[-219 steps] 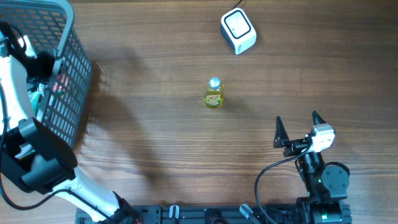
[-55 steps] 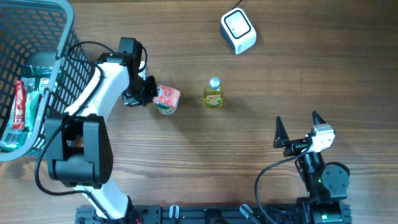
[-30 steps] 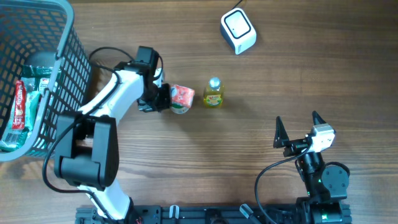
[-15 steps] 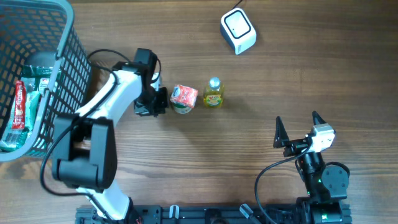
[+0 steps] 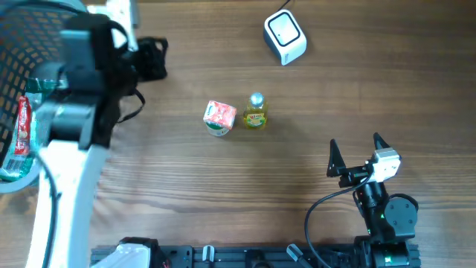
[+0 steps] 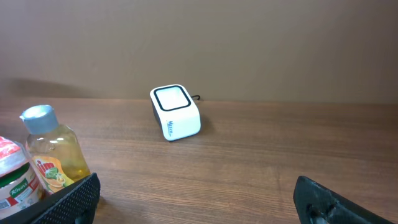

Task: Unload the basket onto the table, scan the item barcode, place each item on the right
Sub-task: 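Push the jar with the left gripper toward the yellow bottle, then reach the left gripper back into the grey basket toward the glove packet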

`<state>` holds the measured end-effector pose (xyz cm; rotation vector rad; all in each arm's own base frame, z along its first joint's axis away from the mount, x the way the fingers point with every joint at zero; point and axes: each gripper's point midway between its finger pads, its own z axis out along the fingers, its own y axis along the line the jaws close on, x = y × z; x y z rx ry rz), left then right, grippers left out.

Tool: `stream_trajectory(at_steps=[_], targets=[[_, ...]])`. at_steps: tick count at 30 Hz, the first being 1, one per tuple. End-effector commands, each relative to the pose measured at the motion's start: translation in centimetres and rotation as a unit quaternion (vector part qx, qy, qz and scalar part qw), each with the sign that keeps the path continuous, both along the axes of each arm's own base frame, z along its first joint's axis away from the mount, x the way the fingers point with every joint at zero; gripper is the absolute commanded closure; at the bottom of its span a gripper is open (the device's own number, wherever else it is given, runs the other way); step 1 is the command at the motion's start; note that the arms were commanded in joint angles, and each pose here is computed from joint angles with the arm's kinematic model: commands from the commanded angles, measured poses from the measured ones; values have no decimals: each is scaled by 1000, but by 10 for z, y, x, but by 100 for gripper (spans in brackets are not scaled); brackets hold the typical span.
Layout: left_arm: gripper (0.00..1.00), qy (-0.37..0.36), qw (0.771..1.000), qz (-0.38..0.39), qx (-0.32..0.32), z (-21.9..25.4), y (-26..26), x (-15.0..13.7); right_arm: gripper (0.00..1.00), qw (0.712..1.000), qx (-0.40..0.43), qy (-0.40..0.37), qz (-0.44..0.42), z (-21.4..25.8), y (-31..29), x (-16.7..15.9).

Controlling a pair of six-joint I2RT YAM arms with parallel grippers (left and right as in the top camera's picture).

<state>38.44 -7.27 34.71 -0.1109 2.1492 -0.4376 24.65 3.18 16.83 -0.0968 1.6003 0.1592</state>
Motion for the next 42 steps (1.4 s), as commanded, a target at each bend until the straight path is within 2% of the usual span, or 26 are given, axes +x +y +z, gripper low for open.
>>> stream_trajectory(at_steps=[1, 3, 5, 8, 13, 19, 21, 23, 24, 26, 27, 28, 35, 42], targets=[[82, -150, 988, 7, 34, 95, 12, -8, 0, 1000, -5, -4, 6, 1, 2, 0], [81, -212, 974, 43, 67, 132, 29, -6, 0, 1000, -5, -4, 5, 1, 1, 0], [73, -254, 959, 78, 95, 158, 47, -6, 0, 1000, -5, -4, 6, 1, 2, 0], [69, -278, 944, 98, 150, 169, 68, -5, 0, 1000, -5, -4, 6, 1, 2, 0], [68, -227, 932, 206, 192, 152, 130, -7, 0, 1000, -5, -4, 5, 1, 1, 0], [66, -101, 933, 246, 241, 88, 193, 0, 0, 1000, -5, -4, 5, 1, 1, 0], [54, -50, 933, 258, 244, 60, 214, 3, 0, 1000, -5, -4, 5, 1, 1, 0], [52, -10, 933, 266, 243, 36, 229, 6, 0, 1000, -5, -4, 6, 1, 2, 0], [45, 11, 932, 271, 241, 23, 238, 8, 0, 1000, -5, -4, 6, 1, 2, 0], [29, 38, 931, 274, 238, 5, 247, 11, 0, 1000, -5, -4, 5, 1, 1, 0], [10, 61, 930, 275, 237, -10, 254, 12, 1, 1000, -5, -4, 5, 1, 1, 0], [2, 80, 929, 275, 235, -22, 259, 13, 0, 1000, -5, -4, 5, 1, 1, 0], [0, 155, 920, 283, 224, -71, 285, 12, 0, 1000, -5, -4, 6, 1, 2, 0], [0, 200, 905, 310, 210, -100, 318, -5, 0, 1000, -5, -4, 6, 1, 2, 0]])
